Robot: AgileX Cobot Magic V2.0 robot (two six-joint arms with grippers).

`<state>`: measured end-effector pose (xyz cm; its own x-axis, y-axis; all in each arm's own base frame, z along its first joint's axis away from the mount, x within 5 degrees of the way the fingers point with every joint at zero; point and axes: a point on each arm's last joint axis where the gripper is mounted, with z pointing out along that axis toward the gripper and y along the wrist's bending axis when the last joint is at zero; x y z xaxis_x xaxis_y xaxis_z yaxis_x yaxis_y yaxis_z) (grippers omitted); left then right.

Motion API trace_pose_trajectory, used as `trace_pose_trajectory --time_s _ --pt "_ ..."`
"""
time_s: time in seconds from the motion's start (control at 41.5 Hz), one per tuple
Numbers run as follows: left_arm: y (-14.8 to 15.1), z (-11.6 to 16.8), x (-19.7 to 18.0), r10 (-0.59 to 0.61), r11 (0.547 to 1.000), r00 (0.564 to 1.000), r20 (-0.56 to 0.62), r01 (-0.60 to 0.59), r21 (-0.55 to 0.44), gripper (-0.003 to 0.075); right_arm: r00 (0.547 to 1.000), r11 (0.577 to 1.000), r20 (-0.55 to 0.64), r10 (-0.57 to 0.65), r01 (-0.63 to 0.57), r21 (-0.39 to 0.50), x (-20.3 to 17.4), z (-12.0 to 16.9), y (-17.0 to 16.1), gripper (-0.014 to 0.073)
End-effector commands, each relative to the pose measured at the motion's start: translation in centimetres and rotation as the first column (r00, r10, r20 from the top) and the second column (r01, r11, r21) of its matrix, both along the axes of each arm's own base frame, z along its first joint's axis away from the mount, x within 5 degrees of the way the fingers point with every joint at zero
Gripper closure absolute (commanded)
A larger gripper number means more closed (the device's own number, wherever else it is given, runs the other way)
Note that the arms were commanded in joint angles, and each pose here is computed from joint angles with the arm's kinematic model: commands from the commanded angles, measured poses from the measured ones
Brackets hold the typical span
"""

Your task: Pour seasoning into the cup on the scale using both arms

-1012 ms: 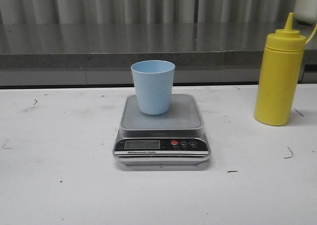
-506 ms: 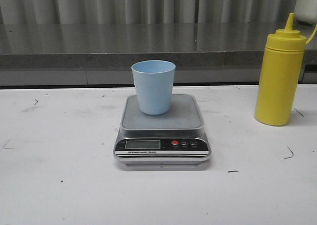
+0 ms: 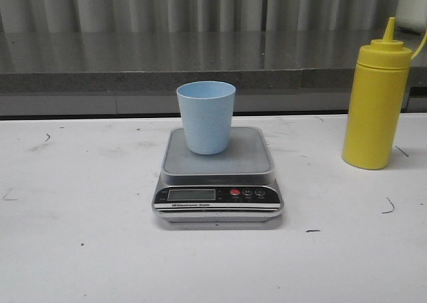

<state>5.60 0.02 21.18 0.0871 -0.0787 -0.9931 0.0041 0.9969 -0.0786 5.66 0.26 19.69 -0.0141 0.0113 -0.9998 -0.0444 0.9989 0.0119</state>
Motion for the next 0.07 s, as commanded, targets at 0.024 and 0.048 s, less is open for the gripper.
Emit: trace_pose_trajectory --time_s 0.024,0.048 --pt "-0.02 0.07 -0.11 -0.005 1.000 0.997 0.078 0.005 -0.011 0.0740 0.994 1.000 0.113 -0.008 0.007 0.006 -0.18 1.12 -0.05 0.0715" --pt "-0.02 0.07 -0.11 -0.005 1.000 0.997 0.078 0.005 -0.011 0.0740 0.994 1.000 0.113 -0.008 0.007 0.006 -0.18 1.12 -0.05 0.0715"
